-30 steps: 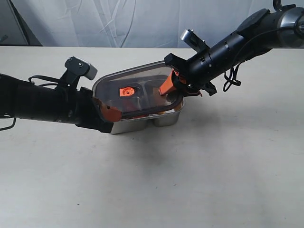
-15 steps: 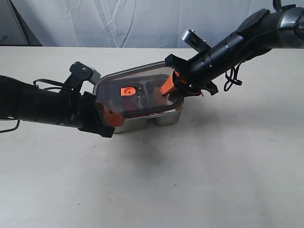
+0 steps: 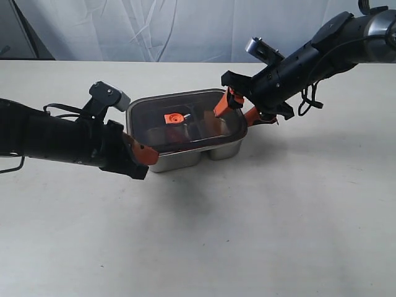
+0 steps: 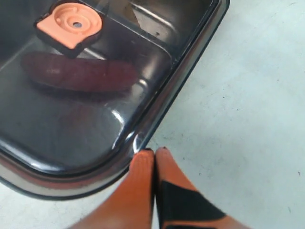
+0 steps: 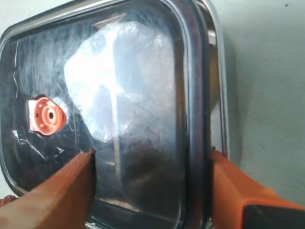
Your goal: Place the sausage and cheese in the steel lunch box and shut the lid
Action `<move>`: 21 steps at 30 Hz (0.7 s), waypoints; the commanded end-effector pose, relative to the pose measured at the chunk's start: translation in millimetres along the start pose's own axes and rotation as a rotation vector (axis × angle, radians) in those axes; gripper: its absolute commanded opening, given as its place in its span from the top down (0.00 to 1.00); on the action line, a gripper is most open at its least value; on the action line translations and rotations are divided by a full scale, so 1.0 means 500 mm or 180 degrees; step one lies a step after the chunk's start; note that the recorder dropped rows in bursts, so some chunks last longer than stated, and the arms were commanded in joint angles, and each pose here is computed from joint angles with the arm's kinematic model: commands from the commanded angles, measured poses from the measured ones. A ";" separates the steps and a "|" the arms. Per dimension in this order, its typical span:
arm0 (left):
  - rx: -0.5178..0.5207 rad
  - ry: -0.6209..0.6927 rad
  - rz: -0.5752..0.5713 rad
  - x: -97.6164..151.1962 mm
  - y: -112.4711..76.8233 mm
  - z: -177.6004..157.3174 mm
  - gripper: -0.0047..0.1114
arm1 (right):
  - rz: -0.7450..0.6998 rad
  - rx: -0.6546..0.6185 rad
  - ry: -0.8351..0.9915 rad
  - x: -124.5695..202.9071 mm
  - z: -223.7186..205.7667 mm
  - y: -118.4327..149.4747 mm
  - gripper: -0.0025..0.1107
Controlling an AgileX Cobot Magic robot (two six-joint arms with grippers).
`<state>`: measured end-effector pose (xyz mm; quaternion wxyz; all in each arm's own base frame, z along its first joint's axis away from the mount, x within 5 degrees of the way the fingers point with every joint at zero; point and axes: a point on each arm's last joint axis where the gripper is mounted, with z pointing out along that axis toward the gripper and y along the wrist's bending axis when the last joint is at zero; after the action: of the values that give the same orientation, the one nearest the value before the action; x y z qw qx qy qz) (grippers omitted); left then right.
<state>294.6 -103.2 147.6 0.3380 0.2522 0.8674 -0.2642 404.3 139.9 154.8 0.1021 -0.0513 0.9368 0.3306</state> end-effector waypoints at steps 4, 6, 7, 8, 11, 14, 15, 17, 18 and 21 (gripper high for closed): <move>-0.0016 0.0007 -0.0024 0.000 -0.001 0.002 0.96 | -0.0170 0.0048 -0.0264 -0.012 -0.055 0.029 0.43; -0.0016 0.0007 -0.0024 0.000 -0.001 0.002 0.96 | -0.0244 0.0081 -0.0302 -0.013 -0.069 0.036 0.43; -0.0016 0.0007 -0.0024 0.000 -0.001 0.002 0.96 | -0.0280 0.0110 -0.0321 -0.014 -0.073 0.038 0.43; -0.0016 0.0007 -0.0024 0.000 -0.001 0.002 0.96 | -0.0337 0.0151 -0.0323 -0.013 -0.079 0.040 0.43; -0.0012 0.0005 -0.0040 0.000 -0.001 0.002 0.96 | -0.0332 0.0332 -0.0273 -0.010 -0.086 0.034 0.43; -0.0012 0.0005 -0.0040 0.000 -0.001 0.002 0.96 | -0.0291 0.0509 -0.0221 -0.007 -0.089 0.025 0.43; -0.0006 0.0003 -0.0040 0.000 -0.001 0.002 0.96 | -0.0315 0.0543 -0.0209 -0.006 -0.089 0.023 0.43; 0.0052 -0.0016 -0.0040 -0.001 -0.004 0.002 0.96 | -0.0335 0.0566 -0.0201 -0.006 -0.089 0.022 0.43; 0.0102 -0.0034 -0.0028 -0.003 -0.008 0.001 0.96 | -0.0334 0.0565 -0.0201 -0.006 -0.089 0.022 0.43; 0.0220 -0.0159 0.0023 -0.017 -0.021 -0.013 0.96 | -0.0328 0.0565 -0.0202 -0.006 -0.089 0.022 0.43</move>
<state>293.5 -105.2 149.5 0.3386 0.2548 0.8623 -0.2773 398.6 123.5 192.0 0.1469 -0.0808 0.9547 0.2457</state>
